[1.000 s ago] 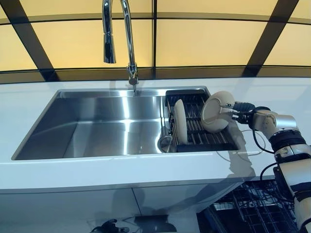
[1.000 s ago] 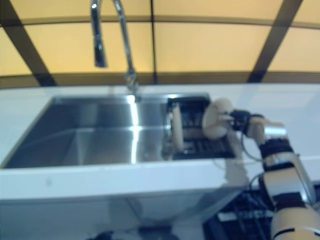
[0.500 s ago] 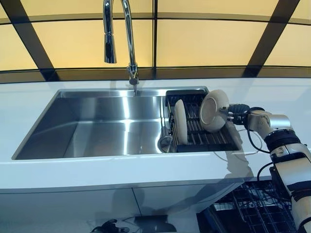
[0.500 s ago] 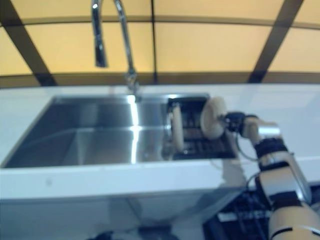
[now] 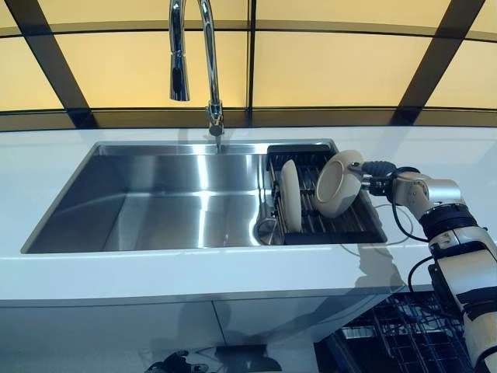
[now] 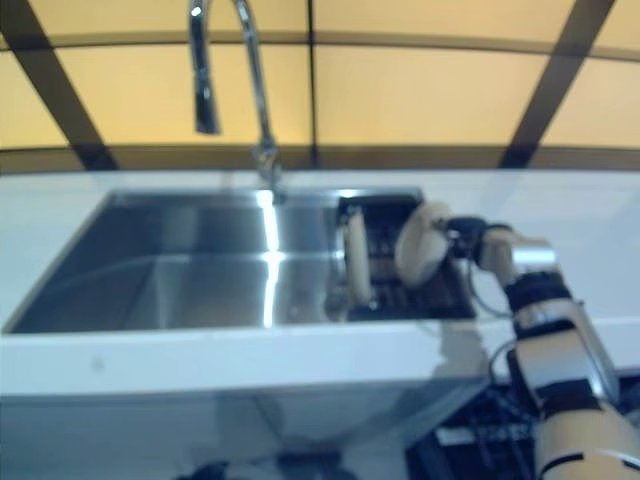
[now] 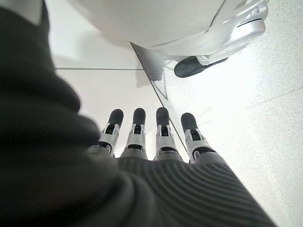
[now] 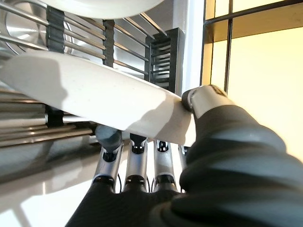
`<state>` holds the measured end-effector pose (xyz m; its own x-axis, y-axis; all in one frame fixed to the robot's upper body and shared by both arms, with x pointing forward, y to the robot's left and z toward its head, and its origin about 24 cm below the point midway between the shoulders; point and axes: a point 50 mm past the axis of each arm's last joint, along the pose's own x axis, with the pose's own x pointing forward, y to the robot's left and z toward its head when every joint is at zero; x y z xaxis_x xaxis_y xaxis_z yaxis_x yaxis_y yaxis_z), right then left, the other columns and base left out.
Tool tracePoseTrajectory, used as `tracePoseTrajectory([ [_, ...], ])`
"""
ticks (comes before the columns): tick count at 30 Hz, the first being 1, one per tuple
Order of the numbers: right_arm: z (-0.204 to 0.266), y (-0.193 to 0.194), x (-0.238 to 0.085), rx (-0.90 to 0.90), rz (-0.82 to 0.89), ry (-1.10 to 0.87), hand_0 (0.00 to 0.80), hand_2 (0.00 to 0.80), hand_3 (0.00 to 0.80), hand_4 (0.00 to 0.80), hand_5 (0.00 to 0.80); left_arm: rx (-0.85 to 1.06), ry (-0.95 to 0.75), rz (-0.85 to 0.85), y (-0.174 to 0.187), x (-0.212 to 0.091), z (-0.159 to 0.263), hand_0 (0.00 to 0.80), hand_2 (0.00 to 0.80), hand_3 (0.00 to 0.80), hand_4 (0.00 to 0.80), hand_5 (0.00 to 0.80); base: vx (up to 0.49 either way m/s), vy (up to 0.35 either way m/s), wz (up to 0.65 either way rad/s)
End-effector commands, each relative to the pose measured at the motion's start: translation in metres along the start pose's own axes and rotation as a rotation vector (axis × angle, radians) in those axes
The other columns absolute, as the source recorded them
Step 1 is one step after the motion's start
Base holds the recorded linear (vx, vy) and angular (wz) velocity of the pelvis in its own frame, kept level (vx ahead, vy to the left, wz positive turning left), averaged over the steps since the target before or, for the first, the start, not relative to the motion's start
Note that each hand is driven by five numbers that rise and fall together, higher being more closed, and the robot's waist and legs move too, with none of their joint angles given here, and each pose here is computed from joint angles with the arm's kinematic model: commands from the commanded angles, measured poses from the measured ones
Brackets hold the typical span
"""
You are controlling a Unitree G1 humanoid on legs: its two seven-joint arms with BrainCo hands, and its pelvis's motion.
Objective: Take plates into dishwasher
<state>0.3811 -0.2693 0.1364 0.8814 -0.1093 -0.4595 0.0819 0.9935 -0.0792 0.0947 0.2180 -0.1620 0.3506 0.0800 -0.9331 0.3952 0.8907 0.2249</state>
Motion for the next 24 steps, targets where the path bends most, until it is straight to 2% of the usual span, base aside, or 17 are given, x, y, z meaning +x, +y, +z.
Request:
tracePoseTrajectory([
  [1,0.063,0.014,-0.013,-0.088,-0.024,-0.245,0.800,0.800,0.800,0.800,0.800,0.052,-0.027,0.025,0.012,0.003,0.016,0.000,0.000,0.000,0.000,0.000,0.000,0.000,0.00],
  [11,0.121,0.021,-0.056,-0.078,-0.142,-0.671,0.800,0.800,0.800,0.800,0.800,0.033,-0.032,0.032,0.013,0.001,0.012,0.000,0.000,0.000,0.000,0.000,-0.010,0.017,0.00],
  [19,0.129,0.032,-0.083,-0.097,-0.105,-0.851,0.800,0.800,0.800,0.800,0.800,0.016,-0.029,0.037,0.012,0.001,0.007,0.000,0.000,0.000,0.000,0.000,-0.025,0.062,-0.01],
  [24,0.133,0.026,-0.100,-0.134,-0.117,-0.933,0.800,0.800,0.800,0.800,0.800,0.001,-0.027,0.041,0.014,0.000,0.005,0.000,0.000,0.000,0.000,0.000,-0.036,0.101,-0.04],
])
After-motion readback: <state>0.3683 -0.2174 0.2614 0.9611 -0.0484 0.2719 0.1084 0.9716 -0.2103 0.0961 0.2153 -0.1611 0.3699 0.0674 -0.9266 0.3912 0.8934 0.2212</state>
